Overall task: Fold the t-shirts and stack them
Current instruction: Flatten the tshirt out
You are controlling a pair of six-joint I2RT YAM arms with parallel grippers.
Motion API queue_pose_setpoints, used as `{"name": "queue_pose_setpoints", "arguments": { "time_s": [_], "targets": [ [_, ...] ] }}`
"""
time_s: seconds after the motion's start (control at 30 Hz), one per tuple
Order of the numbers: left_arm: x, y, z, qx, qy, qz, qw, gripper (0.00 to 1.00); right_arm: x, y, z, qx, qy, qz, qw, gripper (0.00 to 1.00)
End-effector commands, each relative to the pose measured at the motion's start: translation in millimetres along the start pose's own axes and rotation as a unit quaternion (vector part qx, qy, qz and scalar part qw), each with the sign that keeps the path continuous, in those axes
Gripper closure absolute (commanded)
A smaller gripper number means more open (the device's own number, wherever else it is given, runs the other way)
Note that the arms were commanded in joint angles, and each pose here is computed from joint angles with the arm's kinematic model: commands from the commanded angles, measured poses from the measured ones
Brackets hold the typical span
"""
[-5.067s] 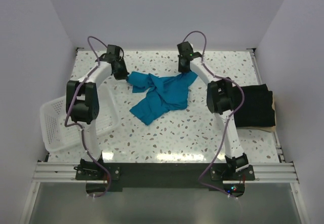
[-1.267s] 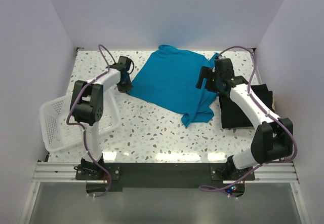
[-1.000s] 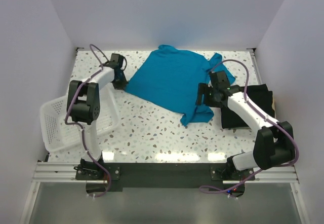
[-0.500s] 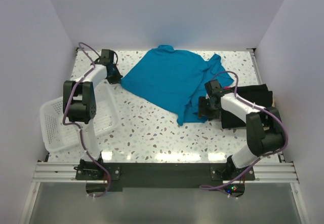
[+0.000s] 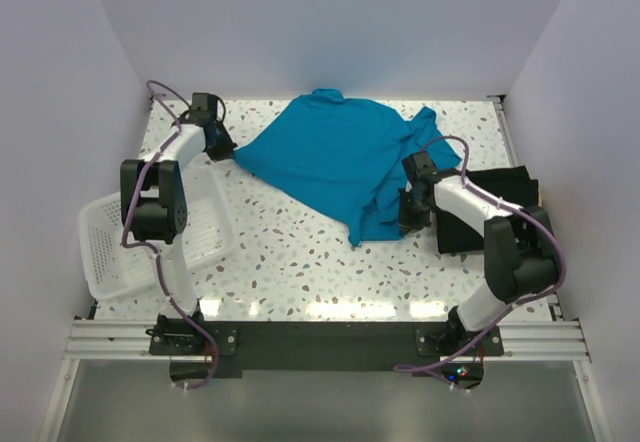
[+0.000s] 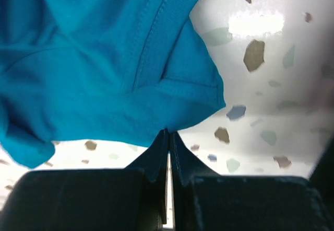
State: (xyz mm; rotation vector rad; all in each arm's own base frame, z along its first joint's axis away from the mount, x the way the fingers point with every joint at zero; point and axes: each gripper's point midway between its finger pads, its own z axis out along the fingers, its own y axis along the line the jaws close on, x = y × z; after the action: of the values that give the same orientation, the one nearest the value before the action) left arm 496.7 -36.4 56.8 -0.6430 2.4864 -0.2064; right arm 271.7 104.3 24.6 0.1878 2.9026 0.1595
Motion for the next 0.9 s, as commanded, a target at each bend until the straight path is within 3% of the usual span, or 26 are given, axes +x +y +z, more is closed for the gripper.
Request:
{"name": "queue_pose_setpoints", "arguments": {
  "time_s": [0.0,0.2,0.23,0.3,0.43,0.73,0.87],
  "targets": [
    [-44.5,-4.9,-26.2,0.021,-0.056,-0.001,0.998,1.00,-9.8,8.4,-55.1,-0.019,-0.025,-0.002,1.000,1.00],
    [-52.7,26.1,-21.5,0.001,-0.053,-0.020,0.998,1.00,-8.2,0.4,-121.9,-0.009,-0.062,0.000,0.998,0.98],
    [-50.6,23.2,-20.5,0.010,-0.048,-0.017,0.999,1.00,-9.7,-2.0,-123.0,-0.003,-0.067,0.004,0.998,0.93],
    [-47.2,22.3,-16.2,0.016,-0.039,-0.015,0.999,1.00,-11.3,-11.1,-112.3,0.023,-0.068,0.013,0.997,0.68],
    [-42.2,17.9,-9.6,0.032,-0.029,-0.015,0.999,1.00,-11.8,-6.7,-89.4,0.013,-0.051,0.020,0.998,0.51],
    [-33.8,14.6,-4.2,0.045,-0.014,-0.010,0.999,1.00,-1.3,44.6,-69.2,-0.098,-0.043,-0.068,0.992,0.47],
    [-32.0,15.6,-4.2,0.044,-0.013,-0.009,0.999,1.00,9.8,47.2,-42.0,-0.080,-0.010,-0.084,0.993,0.46]
  ]
}}
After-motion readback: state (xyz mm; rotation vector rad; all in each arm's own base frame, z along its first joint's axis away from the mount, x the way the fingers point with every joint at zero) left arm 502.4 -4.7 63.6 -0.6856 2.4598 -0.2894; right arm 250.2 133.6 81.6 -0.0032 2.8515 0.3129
